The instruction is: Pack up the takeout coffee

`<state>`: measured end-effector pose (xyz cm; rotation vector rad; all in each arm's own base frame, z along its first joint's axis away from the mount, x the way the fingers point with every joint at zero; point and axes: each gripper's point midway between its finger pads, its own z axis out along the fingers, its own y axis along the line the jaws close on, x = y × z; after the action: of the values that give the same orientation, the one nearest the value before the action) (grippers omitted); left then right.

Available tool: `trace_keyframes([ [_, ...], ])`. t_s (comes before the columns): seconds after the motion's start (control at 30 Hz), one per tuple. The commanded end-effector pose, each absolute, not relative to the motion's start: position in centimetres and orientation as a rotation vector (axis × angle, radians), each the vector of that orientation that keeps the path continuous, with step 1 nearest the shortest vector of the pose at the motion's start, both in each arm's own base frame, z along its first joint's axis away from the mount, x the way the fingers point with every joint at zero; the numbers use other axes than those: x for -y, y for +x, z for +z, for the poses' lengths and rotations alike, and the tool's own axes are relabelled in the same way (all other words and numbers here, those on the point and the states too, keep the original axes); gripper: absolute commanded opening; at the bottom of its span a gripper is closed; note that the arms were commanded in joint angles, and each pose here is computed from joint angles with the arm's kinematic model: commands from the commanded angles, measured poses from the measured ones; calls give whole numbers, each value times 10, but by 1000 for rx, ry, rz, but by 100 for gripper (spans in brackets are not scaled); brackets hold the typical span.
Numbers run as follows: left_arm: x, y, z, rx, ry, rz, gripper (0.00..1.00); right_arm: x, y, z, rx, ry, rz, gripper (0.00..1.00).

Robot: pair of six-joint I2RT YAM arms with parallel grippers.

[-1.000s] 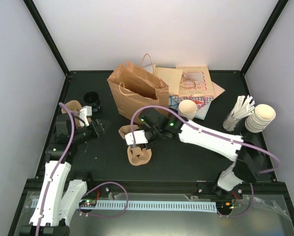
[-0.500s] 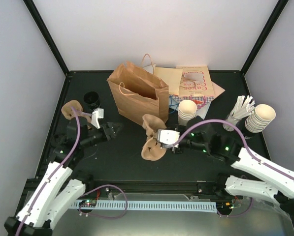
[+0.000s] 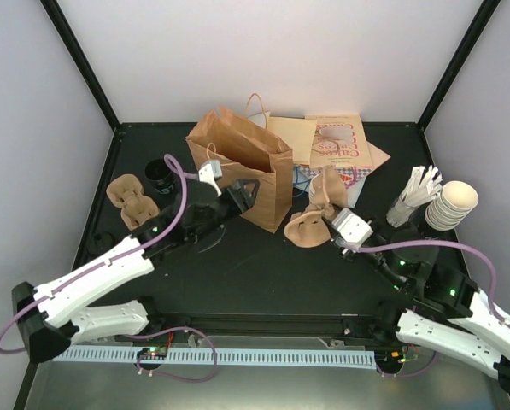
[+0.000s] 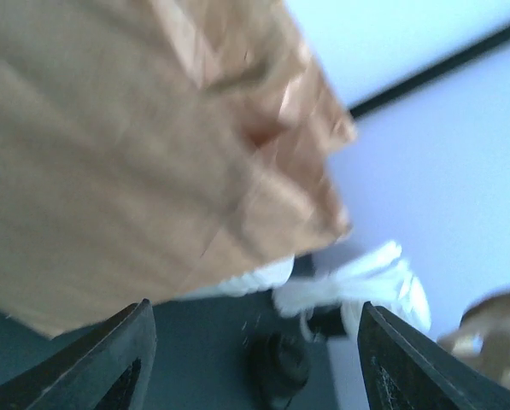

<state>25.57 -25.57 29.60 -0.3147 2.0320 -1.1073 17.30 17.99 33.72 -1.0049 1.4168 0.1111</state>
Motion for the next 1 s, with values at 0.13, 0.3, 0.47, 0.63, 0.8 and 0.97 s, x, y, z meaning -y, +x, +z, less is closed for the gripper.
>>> trace_keyframes([
  [0.13,231,294,340,-1880,-843,-876,75,-153,171,340,-1434,-930,62,34],
  [0.3,231,303,339,-1894,-915,-781,72,-150,168,344,-1417,-929,67,34],
  [0.47,227,308,333,-1947,-958,-627,71,-151,167,343,-1407,-933,76,34],
  [0.63,221,319,325,-1922,-992,-564,69,-152,166,343,-1404,-940,83,34],
  [0.8,215,328,318,-1941,-985,-519,58,-151,164,349,-1392,-941,86,34],
  [0.97,205,324,319,-1942,-950,-496,21,-152,161,359,-1374,-963,94,35],
])
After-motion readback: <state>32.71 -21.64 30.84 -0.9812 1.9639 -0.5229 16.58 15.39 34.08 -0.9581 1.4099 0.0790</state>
